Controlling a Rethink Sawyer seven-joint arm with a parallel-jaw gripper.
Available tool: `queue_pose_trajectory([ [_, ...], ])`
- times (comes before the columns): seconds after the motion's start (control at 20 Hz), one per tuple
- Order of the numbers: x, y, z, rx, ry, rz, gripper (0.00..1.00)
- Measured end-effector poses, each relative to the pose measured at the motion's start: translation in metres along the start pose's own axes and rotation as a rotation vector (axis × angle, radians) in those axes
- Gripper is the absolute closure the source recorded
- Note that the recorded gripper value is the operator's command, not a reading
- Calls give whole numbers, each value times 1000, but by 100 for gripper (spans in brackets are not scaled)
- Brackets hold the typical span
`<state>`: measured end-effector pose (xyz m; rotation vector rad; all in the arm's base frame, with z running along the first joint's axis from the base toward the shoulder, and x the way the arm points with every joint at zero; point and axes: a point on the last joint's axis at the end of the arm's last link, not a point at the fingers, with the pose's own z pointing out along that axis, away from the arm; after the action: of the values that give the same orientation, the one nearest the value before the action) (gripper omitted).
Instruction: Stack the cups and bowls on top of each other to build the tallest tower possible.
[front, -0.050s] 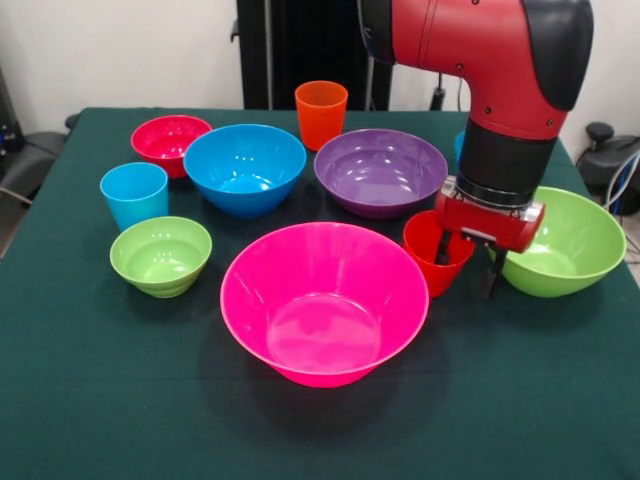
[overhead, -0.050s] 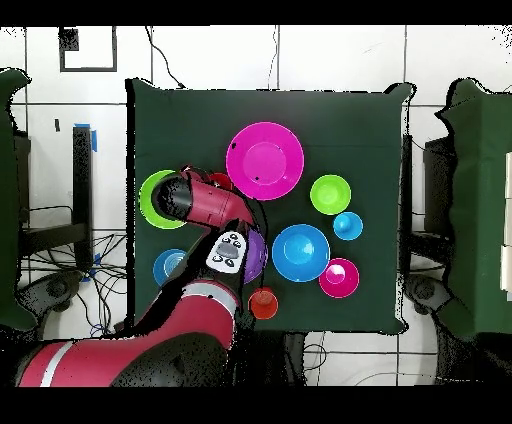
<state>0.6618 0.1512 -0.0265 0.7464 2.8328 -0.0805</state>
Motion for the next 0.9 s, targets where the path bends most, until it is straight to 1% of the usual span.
queue_pose_trajectory([
  [0.55, -20, -1, -16, -17, -26, 20, 0],
  [0.75, -29, -5, -21, -21, -34, 32, 0],
  [0.8, -33, -6, -23, -24, -38, 39, 0],
  [0.9, -36, -7, -25, -25, -41, 42, 0],
])
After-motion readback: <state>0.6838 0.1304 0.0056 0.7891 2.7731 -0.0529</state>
